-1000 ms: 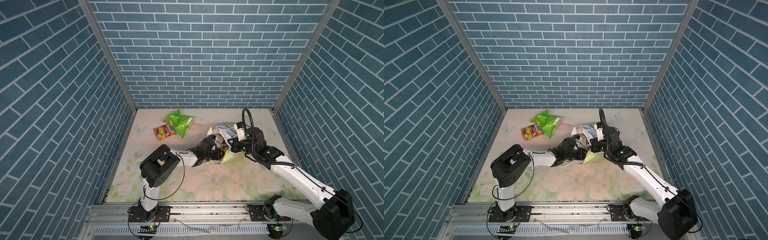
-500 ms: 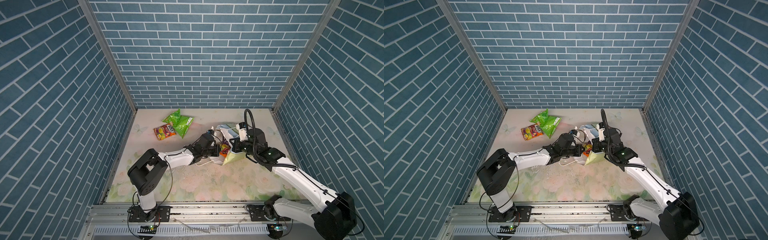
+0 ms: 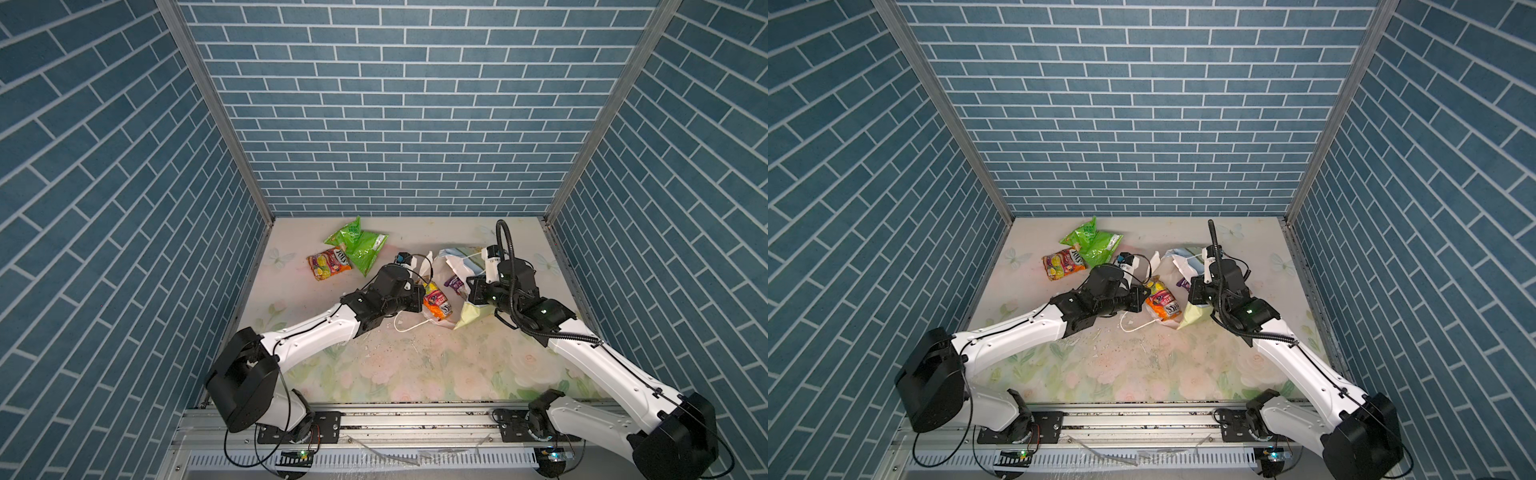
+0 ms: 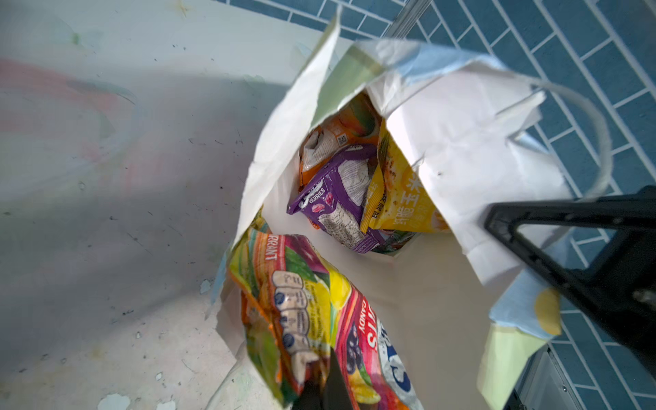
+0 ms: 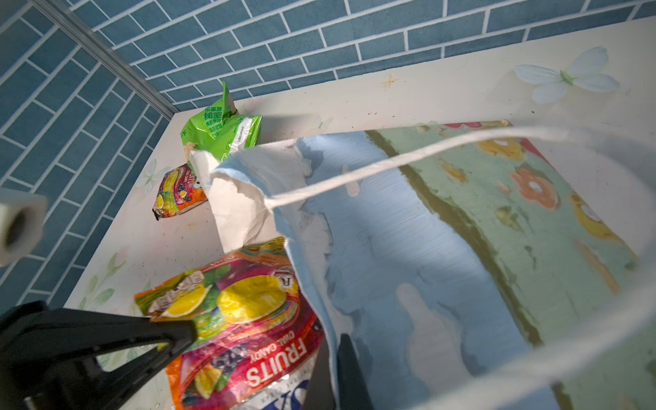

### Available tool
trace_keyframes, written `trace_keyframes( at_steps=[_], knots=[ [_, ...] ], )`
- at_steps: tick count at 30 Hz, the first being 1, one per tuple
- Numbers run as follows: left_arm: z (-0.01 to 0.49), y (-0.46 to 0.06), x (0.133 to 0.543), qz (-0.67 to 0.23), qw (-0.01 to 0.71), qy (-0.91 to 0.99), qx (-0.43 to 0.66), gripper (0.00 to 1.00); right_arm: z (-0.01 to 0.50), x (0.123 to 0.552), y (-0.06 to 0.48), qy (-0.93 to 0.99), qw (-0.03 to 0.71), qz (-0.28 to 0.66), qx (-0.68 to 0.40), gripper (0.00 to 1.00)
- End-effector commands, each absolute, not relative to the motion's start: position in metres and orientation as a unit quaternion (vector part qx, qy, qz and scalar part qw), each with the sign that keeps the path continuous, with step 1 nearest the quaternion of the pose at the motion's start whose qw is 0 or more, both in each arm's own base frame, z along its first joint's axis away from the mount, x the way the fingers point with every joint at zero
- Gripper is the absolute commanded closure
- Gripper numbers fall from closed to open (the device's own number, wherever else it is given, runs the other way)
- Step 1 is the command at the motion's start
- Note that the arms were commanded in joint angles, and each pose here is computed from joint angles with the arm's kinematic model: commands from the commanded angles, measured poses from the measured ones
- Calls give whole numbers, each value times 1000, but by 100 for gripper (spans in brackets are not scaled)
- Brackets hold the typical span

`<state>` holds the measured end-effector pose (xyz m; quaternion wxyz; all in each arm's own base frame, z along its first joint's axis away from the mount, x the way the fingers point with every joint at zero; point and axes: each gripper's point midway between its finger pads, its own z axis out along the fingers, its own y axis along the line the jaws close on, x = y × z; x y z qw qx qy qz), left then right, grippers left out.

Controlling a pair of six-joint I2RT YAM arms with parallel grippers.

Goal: Take the snacks out of the paper bag
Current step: Pick up the snack from the paper bag, then place the snack at the top-left of the table.

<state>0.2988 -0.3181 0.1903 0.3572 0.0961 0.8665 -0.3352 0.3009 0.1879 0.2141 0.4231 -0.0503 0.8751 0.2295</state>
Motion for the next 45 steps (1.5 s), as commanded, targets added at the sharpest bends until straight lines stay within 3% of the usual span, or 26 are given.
trace_keyframes(
  at_steps=[1,20,33,45],
  knots=[
    [216,-300,305,-328,394,854,89,100,210,296,175,883,416,215,-18,100],
    [288,-197,346,-338,459,821,-30,100,199,300,162,892,411,185,16,100],
    [270,-131,397,-290,464,828,-120,100,218,297,157,887,426,178,6,100],
    [200,-36,419,-205,446,833,-256,100,237,296,155,881,439,175,-4,100]
  ],
)
